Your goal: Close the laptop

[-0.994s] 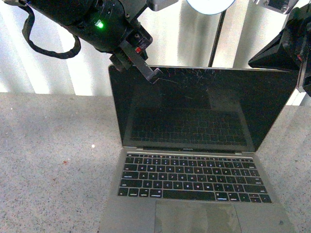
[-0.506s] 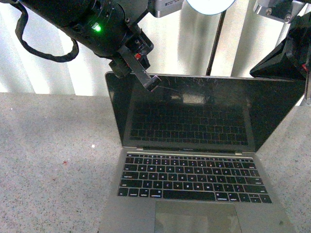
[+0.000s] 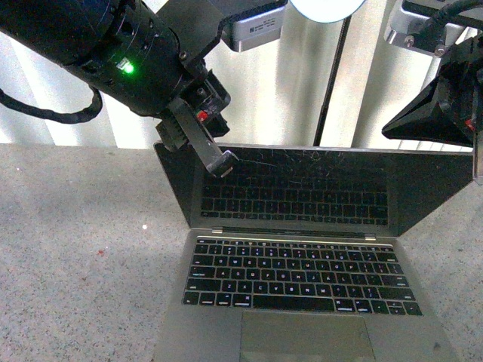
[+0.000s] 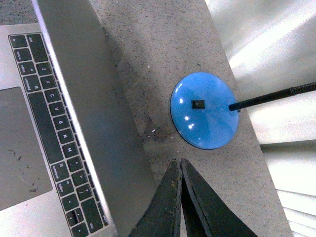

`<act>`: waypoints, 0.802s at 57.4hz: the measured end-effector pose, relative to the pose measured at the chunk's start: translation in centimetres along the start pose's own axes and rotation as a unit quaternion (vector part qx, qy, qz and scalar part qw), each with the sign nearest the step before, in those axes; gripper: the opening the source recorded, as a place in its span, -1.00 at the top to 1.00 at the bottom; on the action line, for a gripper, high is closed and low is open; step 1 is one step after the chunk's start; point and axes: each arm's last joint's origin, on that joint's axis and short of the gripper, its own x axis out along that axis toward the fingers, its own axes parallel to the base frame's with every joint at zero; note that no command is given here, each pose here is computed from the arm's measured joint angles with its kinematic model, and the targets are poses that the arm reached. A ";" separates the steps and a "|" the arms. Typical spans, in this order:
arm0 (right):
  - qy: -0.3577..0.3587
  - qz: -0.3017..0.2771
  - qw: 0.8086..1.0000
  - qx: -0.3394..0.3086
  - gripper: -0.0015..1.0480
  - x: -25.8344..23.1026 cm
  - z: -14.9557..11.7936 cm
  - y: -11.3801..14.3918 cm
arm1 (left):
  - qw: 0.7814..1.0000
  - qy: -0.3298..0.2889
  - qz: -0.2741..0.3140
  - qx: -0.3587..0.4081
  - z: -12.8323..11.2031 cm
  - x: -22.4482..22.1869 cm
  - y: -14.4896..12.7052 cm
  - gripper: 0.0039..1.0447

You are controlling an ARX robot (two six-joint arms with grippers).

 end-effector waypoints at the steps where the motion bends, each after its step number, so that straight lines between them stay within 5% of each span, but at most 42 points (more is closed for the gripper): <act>1: 0.000 0.002 1.000 0.000 0.94 0.0 0.0 0.0 | 1.000 0.001 -0.001 0.000 -0.1 0.0 -0.1 0.94; 46: 0.014 0.045 0.999 0.003 0.94 0.5 -1.2 2.3 | 0.999 0.008 -0.034 0.006 -0.9 0.6 -2.4 0.94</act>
